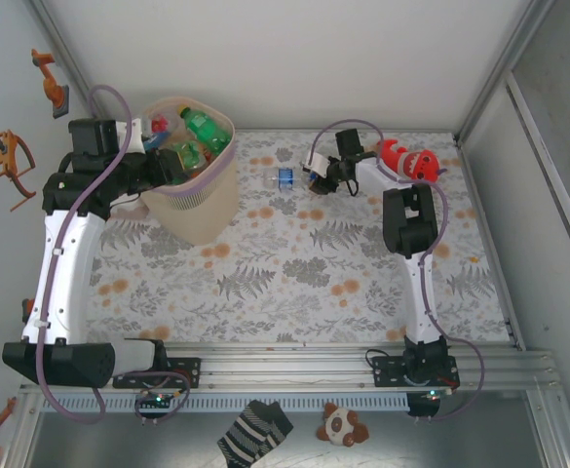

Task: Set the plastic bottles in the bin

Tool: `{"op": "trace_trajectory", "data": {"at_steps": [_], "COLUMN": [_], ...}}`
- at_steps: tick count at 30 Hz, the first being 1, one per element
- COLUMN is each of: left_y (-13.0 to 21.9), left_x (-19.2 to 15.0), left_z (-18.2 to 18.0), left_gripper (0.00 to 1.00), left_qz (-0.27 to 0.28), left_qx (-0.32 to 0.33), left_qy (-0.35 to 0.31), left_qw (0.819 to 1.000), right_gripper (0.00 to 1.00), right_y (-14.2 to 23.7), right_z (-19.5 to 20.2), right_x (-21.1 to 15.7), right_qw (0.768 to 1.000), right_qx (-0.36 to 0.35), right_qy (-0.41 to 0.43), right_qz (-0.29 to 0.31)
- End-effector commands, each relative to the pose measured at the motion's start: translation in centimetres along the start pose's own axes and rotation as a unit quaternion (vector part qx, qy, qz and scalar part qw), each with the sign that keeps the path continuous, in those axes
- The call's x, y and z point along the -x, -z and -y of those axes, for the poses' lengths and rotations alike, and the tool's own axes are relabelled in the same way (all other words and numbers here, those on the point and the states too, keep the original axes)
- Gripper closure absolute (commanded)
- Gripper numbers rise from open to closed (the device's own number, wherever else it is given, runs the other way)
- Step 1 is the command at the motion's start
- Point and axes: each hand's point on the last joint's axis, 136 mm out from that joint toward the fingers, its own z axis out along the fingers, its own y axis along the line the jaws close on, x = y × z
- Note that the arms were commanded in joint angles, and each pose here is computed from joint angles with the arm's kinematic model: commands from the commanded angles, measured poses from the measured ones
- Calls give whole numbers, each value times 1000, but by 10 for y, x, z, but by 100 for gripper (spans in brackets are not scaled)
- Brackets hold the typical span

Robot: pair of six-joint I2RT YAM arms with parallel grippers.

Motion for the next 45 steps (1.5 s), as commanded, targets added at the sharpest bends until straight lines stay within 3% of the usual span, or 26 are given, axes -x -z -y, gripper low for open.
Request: {"op": "trace_trajectory", "data": {"at_steps": [1, 11, 22, 25, 35, 45], "left_y": [11, 9, -2, -3, -9, -29], "left_x": [1, 3, 5, 9, 20, 13], "left_z": [4, 7, 17, 30, 96, 150], "left_gripper": [73, 73, 71, 65, 26, 20], "left_qz": [12, 21, 24, 31, 48, 16], "left_qx": [-7, -18, -43, -68, -184, -268], "left_qy": [3, 10, 14, 5, -47, -60], "left_qw": [1000, 1000, 999, 997, 981, 961], "right_gripper": [61, 73, 77, 77, 78, 78], "right_y": [11, 46, 94, 117, 206, 273], "right_z": [-4, -26, -48, -57, -88, -115], "right_x": [18, 40, 62, 74, 132, 174], "right_qw": [1000, 999, 996, 993, 970, 947], "right_qx": [4, 7, -7, -18, -50, -59], "right_qy": [12, 4, -27, -39, -48, -14], "right_qz": [19, 45, 81, 106, 233, 317]}}
